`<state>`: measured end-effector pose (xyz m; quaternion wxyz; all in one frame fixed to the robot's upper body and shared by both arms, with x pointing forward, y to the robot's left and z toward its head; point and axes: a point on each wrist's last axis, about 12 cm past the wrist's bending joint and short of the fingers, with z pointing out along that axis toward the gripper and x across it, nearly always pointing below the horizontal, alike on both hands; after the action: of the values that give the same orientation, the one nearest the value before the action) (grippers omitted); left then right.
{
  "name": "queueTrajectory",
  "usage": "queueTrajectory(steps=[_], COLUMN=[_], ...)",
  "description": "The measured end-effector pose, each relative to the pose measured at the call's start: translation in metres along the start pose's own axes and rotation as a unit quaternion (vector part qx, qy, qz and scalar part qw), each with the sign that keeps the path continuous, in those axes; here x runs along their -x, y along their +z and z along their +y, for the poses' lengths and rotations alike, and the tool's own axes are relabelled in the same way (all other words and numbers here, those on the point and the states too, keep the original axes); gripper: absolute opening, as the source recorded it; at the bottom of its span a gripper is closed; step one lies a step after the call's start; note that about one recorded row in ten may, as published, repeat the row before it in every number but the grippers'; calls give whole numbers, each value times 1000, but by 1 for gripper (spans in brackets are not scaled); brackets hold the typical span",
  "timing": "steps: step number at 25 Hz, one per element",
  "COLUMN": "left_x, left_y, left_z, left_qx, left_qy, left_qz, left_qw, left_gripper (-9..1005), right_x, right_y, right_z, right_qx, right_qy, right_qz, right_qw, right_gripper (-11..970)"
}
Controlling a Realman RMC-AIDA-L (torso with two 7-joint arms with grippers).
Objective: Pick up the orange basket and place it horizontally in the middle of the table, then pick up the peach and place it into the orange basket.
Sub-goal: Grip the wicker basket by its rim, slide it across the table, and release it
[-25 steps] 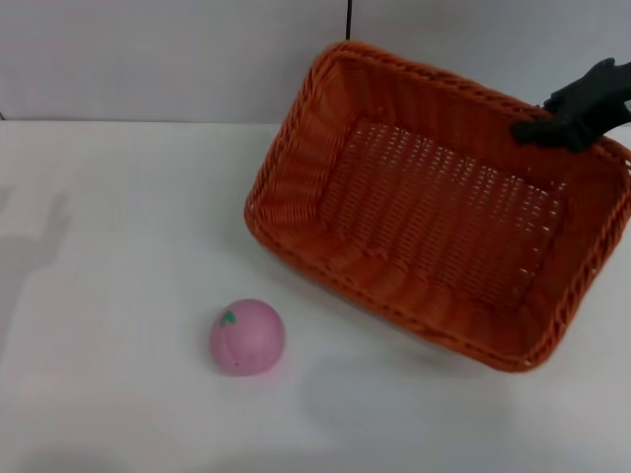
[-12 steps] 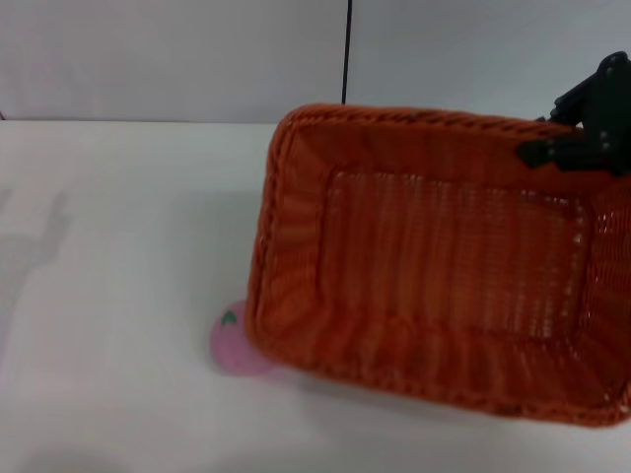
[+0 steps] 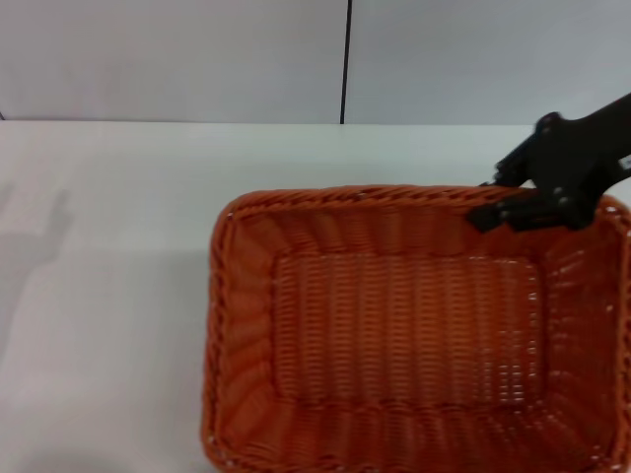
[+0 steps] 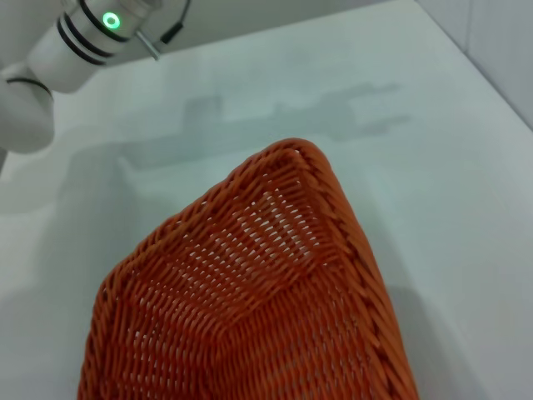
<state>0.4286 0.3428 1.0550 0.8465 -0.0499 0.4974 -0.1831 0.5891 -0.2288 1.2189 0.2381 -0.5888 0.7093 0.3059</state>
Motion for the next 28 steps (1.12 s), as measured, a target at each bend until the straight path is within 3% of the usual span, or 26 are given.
queueTrajectory(steps=[5,12,15,19,25,28], left_x=[-1,-1,0,0,-1,-2], left_y=[2,0,-2,-3,-1,0], left_z=[0,0,0,1,0,0], left_qx=[-2,1,3,4,3,3], left_qy=[-1,-1,0,0,-1,-1], left_qz=[0,2,3,4,4,6], left_qw=[1000,1000,1000,1000,1000,1000], left_gripper=[764,764,764,764,764,764], right_x=[9,24,22,10,-25,-33], right_y=[26,40,23,3,-30,-36], right_z=[-10,-13,-5,0,5,5], right_qx=[7,-5,-11,-21,-17,-13], right_qy=[-12,-53,-89,-94,-46,-28], right_qz=[-9,-57,-143,-174,-128,-106], right_qw=[1000,997,986,980,991,994], right_gripper=[162,163,163,163,162,162])
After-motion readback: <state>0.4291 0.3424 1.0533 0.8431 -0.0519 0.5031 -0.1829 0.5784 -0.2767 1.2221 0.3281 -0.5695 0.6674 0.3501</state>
